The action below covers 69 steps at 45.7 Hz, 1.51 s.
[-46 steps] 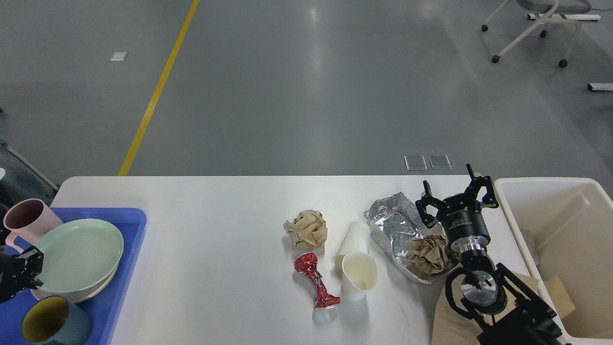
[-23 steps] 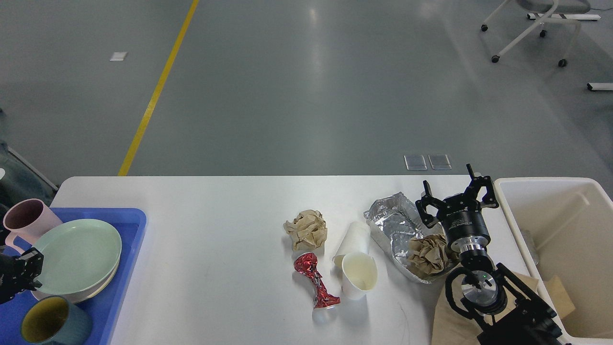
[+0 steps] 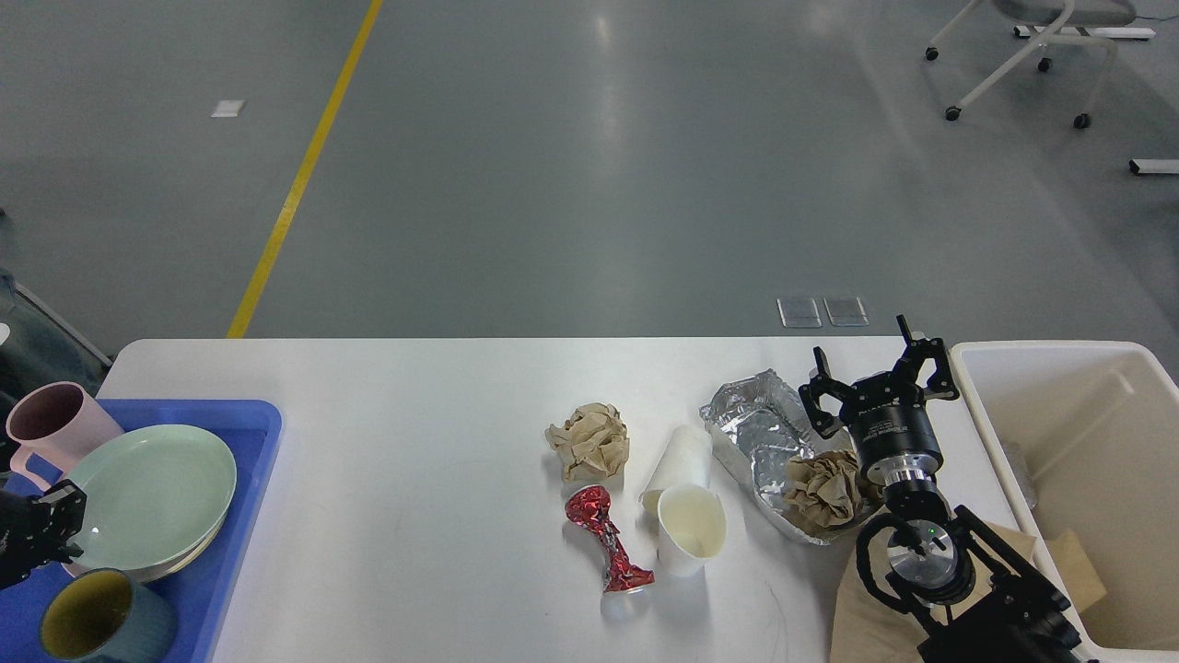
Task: Tidy desktop
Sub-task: 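Lower the pale green plate onto the pink plate and release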
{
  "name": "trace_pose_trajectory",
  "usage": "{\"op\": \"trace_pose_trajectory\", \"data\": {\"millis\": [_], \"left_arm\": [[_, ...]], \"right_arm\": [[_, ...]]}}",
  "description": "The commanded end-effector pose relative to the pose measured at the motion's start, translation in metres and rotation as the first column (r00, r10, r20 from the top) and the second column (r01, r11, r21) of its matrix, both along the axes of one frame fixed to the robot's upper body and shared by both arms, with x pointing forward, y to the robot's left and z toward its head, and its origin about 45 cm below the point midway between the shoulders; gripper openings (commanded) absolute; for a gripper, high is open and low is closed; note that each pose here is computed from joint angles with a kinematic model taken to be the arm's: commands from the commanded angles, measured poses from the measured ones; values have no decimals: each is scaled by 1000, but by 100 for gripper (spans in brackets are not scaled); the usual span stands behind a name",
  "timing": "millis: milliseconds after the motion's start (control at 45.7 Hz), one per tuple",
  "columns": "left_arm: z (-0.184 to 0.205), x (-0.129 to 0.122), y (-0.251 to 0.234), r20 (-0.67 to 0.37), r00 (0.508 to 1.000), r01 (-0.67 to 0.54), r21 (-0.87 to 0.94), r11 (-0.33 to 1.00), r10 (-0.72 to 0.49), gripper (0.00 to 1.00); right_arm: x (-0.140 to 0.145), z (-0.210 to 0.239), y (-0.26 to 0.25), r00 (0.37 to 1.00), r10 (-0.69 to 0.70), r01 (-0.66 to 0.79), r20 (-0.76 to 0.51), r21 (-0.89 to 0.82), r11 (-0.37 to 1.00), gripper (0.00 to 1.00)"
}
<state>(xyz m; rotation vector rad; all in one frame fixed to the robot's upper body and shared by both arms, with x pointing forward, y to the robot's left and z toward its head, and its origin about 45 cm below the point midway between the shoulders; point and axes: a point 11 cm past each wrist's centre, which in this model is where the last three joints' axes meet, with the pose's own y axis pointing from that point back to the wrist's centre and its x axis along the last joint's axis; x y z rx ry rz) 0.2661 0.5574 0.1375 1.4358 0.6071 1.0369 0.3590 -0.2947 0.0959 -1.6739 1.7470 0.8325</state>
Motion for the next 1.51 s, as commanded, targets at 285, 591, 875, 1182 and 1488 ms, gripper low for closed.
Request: {"op": "trace_pose_trajectory", "data": {"millis": [285,591,875,1182,1488], "left_arm": [[1,-2,3,2,1000,-8,4,1000,8,62],[1,-2,3,5,1000,-9,6,1000,9,64],[3,-6,6,8,1000,-23,4,1000,23,84],[4,-4,10,33,999,-26,27,999,25,87],[-2,-14,1,-27,999,-24,-14,1000,23,25]], "right_arm": [[0,0,0,1000,0,0,0,0,1000,100],[0,0,0,1000,0,0,0,0,1000,100],[0,0,0,1000,1,-1,-1,0,1000,100],[0,0,0,1000,1,-1,-1,0,1000,100],[0,0,0,1000,1,-1,-1,0,1000,100]]}}
